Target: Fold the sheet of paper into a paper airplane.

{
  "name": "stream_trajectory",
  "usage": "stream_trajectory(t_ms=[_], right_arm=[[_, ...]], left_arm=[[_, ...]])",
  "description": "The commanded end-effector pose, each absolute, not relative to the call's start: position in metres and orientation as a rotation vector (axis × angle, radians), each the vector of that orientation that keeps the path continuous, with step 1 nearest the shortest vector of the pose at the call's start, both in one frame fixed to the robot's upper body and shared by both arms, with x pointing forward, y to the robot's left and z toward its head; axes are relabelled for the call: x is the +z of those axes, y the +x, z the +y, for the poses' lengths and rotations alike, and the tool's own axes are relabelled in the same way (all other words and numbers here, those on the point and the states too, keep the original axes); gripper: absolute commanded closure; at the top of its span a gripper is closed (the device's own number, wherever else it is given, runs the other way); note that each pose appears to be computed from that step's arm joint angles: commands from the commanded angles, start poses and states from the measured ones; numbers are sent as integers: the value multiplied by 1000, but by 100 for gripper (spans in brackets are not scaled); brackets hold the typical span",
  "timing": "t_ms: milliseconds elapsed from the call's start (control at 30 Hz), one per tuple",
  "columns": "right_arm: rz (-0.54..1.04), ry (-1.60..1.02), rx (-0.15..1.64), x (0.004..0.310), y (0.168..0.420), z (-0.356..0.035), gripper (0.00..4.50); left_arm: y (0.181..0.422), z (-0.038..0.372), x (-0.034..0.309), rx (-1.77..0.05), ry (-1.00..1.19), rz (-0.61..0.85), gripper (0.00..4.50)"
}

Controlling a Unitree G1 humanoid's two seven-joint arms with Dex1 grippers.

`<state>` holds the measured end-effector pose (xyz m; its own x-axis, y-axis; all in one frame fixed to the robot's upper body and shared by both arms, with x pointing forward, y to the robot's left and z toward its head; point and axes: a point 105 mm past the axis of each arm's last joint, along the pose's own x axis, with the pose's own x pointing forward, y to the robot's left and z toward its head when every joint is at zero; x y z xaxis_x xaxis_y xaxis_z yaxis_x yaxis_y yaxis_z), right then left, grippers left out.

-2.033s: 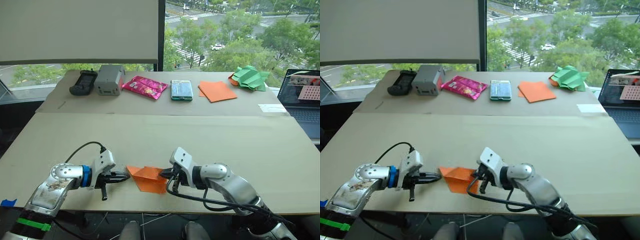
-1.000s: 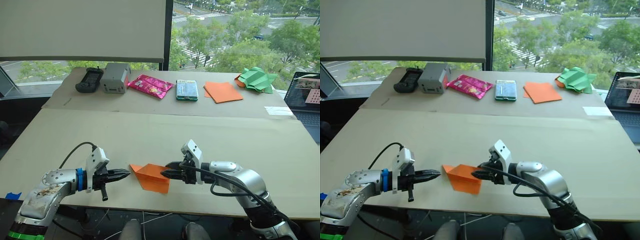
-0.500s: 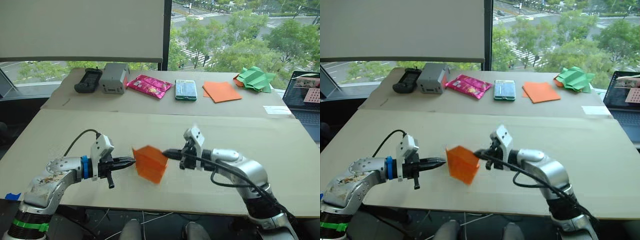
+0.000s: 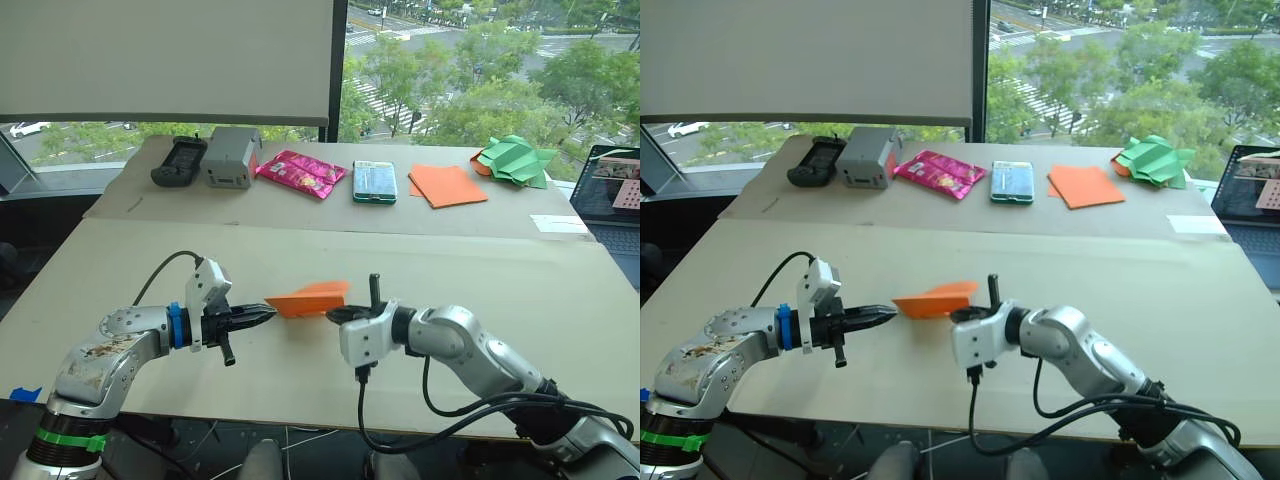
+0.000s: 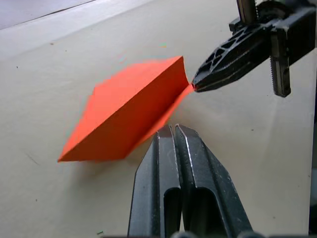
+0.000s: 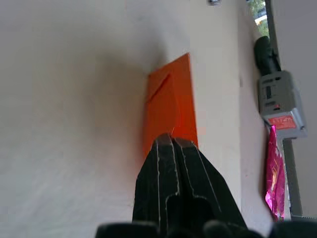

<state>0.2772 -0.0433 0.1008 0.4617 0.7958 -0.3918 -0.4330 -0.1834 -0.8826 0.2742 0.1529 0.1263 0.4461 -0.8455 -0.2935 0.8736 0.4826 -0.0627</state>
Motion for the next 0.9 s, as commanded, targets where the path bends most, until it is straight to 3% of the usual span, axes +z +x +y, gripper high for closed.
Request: stream_trajectory(t_ms=[33,100,267,467,700,800,900], right_arm=[[-430,-1439,1144,96,272,-45,448],[-348,-1421,1193,79,267,-51,448],[-261,-1313,1233,74,263,-50,448],[-269,-1101,1229,101,262,-47,256],[-230,-809,1220,143,268,-43,256],[-140,-702,1216,143,274,-40,256],[-65,-646,1201,135,279,-38,345]], left_arm=[[272,151,131,-1082,109,278,438],[272,152,129,-1081,110,283,438],[272,154,127,-1081,110,290,438],[272,156,125,-1080,110,296,438],[274,159,121,-1077,112,295,438],[274,158,120,-1082,110,293,438],[273,157,117,-1087,111,295,438]])
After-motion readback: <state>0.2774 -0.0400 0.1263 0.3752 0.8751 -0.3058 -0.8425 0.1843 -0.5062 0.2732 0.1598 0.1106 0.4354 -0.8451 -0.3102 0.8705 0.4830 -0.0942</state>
